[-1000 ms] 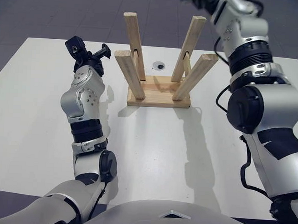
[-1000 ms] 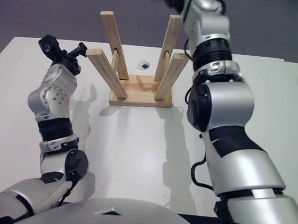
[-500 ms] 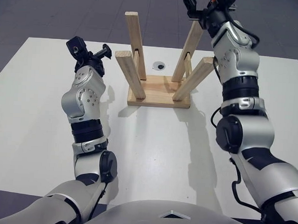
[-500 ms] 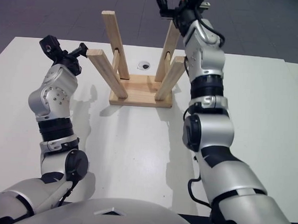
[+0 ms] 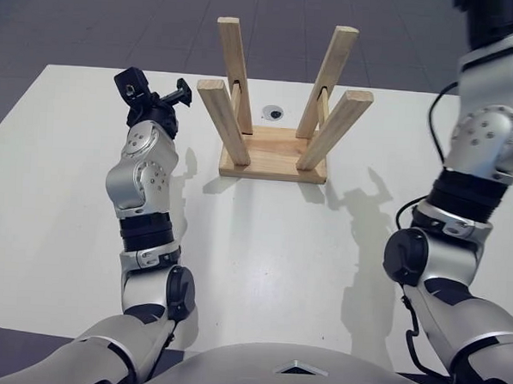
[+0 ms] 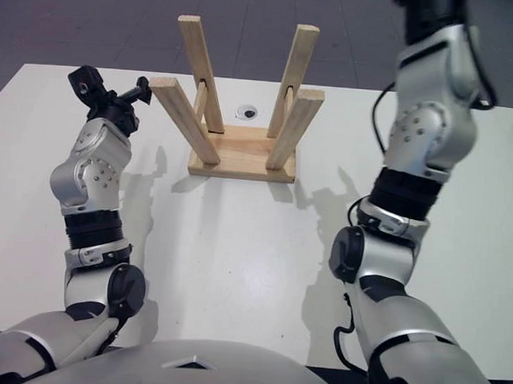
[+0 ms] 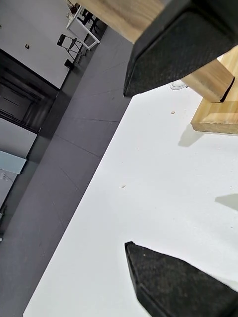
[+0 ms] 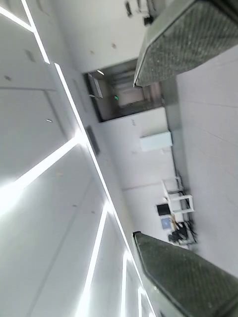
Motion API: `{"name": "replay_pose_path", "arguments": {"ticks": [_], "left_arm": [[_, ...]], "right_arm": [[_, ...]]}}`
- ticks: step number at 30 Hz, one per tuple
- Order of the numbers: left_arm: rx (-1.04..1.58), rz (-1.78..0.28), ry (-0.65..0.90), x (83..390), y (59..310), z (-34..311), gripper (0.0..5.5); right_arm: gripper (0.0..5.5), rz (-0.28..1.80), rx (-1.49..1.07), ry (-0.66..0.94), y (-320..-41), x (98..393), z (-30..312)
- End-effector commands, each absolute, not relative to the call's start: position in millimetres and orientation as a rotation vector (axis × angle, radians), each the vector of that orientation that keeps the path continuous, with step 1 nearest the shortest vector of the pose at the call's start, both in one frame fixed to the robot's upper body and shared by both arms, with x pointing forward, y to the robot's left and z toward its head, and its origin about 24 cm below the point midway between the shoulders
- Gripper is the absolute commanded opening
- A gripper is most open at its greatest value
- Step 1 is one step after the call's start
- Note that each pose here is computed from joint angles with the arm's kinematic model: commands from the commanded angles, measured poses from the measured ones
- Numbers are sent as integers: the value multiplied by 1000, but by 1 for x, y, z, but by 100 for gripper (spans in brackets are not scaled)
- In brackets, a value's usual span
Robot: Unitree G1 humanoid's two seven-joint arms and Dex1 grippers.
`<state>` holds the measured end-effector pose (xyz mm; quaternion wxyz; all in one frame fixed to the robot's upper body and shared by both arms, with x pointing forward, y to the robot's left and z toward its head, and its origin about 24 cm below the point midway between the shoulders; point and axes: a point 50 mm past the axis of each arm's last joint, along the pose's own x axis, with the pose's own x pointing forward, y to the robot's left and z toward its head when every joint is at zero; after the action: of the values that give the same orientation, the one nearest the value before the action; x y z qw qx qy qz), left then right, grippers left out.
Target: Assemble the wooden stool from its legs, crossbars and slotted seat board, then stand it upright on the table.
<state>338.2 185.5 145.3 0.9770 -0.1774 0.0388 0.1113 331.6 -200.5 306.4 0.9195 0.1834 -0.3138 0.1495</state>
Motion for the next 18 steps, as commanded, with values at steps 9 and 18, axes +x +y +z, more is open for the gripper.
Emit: {"name": "replay_pose_path", "arguments": {"ticks": [9,18], "left_arm": [[-102,-506,-242,299,225,201,540],[-130,-763,-160,305,217,182,507]], "right_arm": [[538,897,-77,-220,-222,269,248],[540,928,-52,4,-224,301,193]]}}
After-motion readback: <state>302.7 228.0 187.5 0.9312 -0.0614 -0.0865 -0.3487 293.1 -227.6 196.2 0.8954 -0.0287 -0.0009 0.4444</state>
